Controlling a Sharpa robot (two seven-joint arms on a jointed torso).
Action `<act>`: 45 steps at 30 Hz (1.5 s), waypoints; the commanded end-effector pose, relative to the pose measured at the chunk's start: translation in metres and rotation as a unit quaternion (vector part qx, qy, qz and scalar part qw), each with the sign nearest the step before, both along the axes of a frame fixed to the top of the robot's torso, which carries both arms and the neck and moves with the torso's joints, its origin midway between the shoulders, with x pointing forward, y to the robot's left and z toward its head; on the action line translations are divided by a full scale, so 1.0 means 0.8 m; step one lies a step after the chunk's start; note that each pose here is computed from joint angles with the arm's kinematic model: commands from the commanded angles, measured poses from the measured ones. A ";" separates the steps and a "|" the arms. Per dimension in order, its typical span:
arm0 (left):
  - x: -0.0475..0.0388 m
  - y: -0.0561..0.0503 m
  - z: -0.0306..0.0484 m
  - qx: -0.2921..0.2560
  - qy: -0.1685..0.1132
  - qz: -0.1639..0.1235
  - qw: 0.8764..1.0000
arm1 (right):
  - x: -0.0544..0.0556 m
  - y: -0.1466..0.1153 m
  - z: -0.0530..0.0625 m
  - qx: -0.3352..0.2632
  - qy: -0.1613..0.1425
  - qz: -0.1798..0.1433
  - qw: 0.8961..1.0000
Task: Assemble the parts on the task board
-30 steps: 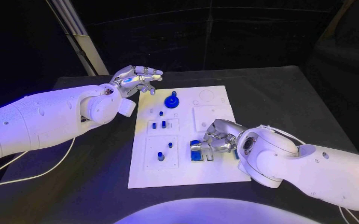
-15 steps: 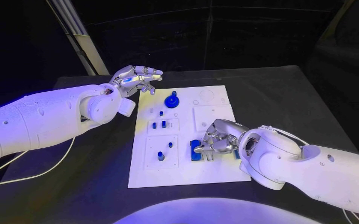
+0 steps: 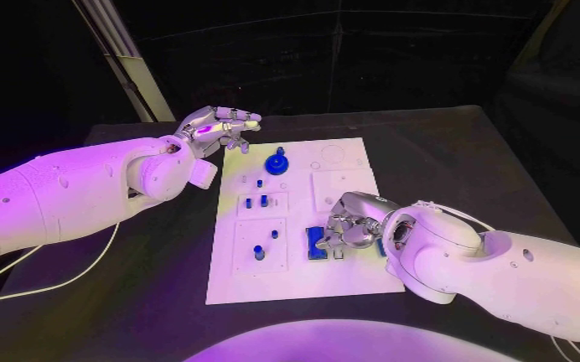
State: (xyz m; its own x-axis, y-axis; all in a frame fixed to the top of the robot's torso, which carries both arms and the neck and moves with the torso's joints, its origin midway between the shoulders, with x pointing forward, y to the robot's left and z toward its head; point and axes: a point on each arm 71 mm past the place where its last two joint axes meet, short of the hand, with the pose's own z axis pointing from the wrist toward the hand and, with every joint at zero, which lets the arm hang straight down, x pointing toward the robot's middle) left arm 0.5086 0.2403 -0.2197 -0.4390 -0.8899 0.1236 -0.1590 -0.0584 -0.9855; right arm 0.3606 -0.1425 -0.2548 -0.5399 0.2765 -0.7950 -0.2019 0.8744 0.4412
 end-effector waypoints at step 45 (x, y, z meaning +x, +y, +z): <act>0.001 0.006 -0.0001 -0.002 -0.001 0.002 1.000 | -0.012 -0.128 0.019 -0.089 -0.052 -0.053 0.993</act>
State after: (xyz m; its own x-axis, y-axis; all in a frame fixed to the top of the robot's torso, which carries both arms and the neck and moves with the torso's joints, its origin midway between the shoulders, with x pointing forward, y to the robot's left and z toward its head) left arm 0.5091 0.2452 -0.2207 -0.4298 -0.8949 0.1198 -0.1606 -0.0548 -0.9855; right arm 0.3510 -0.2457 -0.2409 -0.4392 0.2355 -0.8669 -0.1098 0.9437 0.3120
